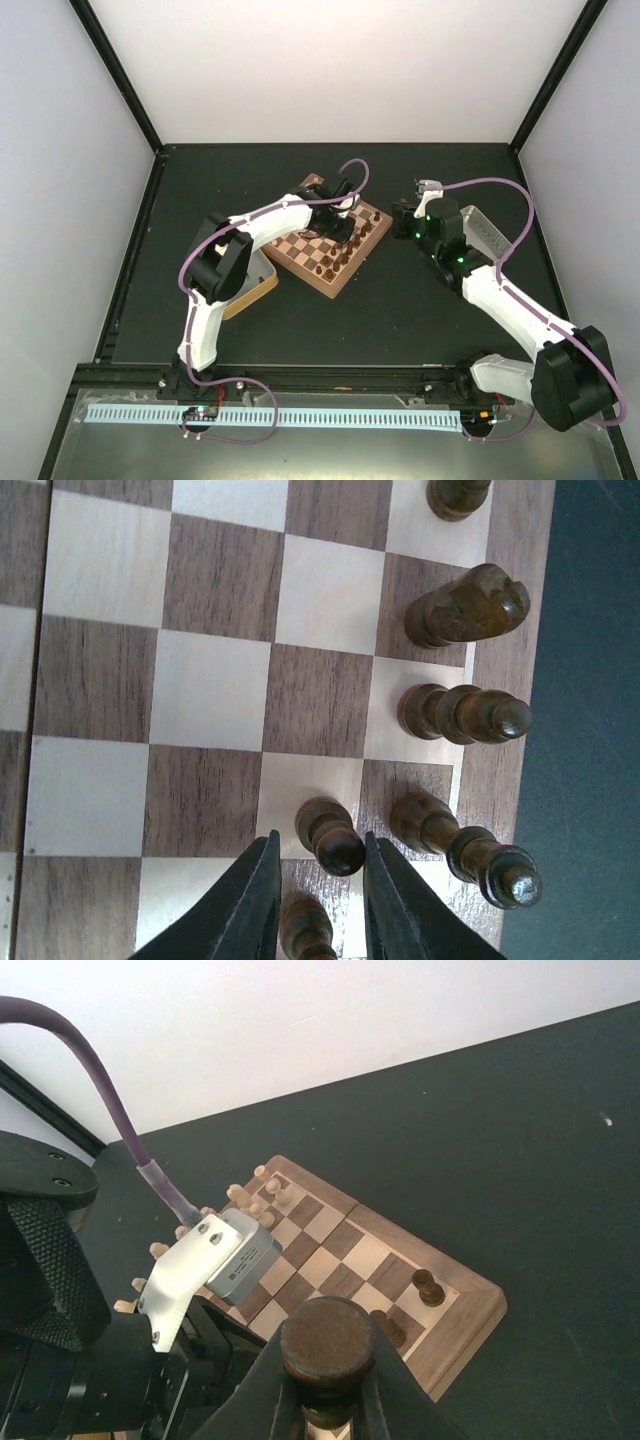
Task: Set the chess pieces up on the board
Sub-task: Place the chess piece on the chessboard.
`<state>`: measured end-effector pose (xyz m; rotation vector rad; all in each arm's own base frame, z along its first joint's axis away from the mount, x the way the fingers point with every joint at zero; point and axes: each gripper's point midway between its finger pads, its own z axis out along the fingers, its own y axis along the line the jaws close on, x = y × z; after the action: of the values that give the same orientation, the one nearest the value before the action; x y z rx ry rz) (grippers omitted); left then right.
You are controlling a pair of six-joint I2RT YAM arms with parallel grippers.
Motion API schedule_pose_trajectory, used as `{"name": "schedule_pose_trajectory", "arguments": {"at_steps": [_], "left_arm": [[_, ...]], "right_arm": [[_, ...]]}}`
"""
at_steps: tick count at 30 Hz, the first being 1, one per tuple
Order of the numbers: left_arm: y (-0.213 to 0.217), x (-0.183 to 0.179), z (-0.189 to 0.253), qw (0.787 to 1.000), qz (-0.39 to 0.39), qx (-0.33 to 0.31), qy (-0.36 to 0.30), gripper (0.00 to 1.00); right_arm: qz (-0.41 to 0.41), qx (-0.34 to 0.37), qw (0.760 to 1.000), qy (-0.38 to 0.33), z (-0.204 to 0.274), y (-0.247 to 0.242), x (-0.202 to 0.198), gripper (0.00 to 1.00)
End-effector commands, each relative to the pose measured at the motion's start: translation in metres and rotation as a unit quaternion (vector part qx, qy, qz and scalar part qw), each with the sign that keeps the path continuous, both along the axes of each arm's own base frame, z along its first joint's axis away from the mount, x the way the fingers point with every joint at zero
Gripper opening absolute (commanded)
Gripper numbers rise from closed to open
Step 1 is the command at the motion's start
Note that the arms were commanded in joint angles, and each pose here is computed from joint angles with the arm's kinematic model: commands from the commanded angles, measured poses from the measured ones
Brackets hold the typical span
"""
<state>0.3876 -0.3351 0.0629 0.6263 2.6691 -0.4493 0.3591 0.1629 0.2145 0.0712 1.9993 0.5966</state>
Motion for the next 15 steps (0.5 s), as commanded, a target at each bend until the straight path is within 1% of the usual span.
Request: {"name": "schedule_pose_trajectory", "arguments": {"at_steps": [1,5,9,12,15], "left_arm": [[-0.006,0.006,0.016,1.000,0.014,-0.017,0.000,0.27],[0.001,0.014,0.042,0.999,0.037,-0.038,-0.011,0.31],[0.013,0.021,0.081,0.994,0.062,-0.080,-0.034,0.31],[0.025,0.021,0.116,0.988,0.081,-0.119,-0.055,0.32],[0.041,0.018,0.152,0.978,0.099,-0.168,-0.077,0.36]], "right_arm": [[0.017,0.007,1.000,-0.011,0.013,0.006,0.003,0.02],[0.055,0.000,0.998,-0.014,0.015,0.018,0.003,0.02],[0.138,-0.010,0.990,-0.033,0.017,0.043,-0.001,0.01],[0.218,-0.015,0.973,-0.068,0.023,0.066,-0.008,0.01],[0.288,-0.033,0.950,-0.116,0.027,0.085,-0.016,0.01]]}}
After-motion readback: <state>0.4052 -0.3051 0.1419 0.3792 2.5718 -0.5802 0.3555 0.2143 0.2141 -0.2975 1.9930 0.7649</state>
